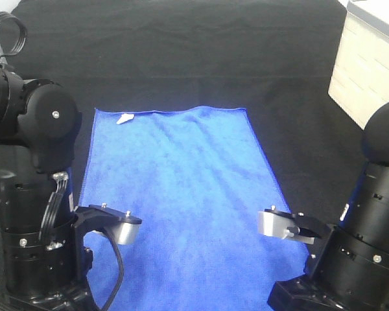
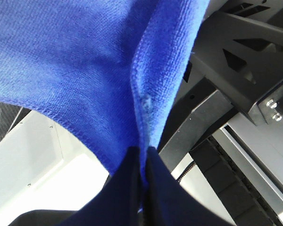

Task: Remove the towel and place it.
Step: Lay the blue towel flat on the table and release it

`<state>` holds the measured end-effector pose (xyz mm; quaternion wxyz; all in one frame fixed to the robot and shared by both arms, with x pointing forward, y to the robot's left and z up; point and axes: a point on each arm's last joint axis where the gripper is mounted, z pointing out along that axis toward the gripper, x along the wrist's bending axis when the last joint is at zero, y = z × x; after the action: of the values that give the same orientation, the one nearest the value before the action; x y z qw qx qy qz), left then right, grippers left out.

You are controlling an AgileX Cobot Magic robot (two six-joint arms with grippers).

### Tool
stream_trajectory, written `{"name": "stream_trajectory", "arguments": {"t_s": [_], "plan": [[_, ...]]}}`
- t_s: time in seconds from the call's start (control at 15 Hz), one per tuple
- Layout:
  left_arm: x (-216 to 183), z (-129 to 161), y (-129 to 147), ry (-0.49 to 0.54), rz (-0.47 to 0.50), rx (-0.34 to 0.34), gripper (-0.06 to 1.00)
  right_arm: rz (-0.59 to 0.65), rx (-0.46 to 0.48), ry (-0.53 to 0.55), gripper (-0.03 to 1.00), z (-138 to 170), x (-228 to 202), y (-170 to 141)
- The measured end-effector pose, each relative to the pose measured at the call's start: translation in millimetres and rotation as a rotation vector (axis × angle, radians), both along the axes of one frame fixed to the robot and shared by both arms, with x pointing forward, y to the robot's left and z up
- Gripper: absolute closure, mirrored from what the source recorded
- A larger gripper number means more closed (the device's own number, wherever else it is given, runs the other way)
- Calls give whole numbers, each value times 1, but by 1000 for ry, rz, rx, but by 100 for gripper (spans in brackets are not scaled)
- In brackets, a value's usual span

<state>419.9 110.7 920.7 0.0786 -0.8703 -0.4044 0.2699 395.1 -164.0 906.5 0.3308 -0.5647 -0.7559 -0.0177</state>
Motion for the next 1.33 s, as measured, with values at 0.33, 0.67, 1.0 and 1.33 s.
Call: {"name": "stream_trajectory", "arguments": {"t_s": [0.33,0.67,1.0,1.33], "plan": [[-1,0,-1,2,1,-4,94,19,-2,45,96,-9,-1,0],[-1,-1,-3,17,16,-12,94,24,12,40,95,-8,-1,1],[-1,-15,-5,65,24,13,82,21,14,27,76,-9,1,2],[-1,-14,-6,72,57,10,29,-31,-17,37,31,-10,2,2]]}}
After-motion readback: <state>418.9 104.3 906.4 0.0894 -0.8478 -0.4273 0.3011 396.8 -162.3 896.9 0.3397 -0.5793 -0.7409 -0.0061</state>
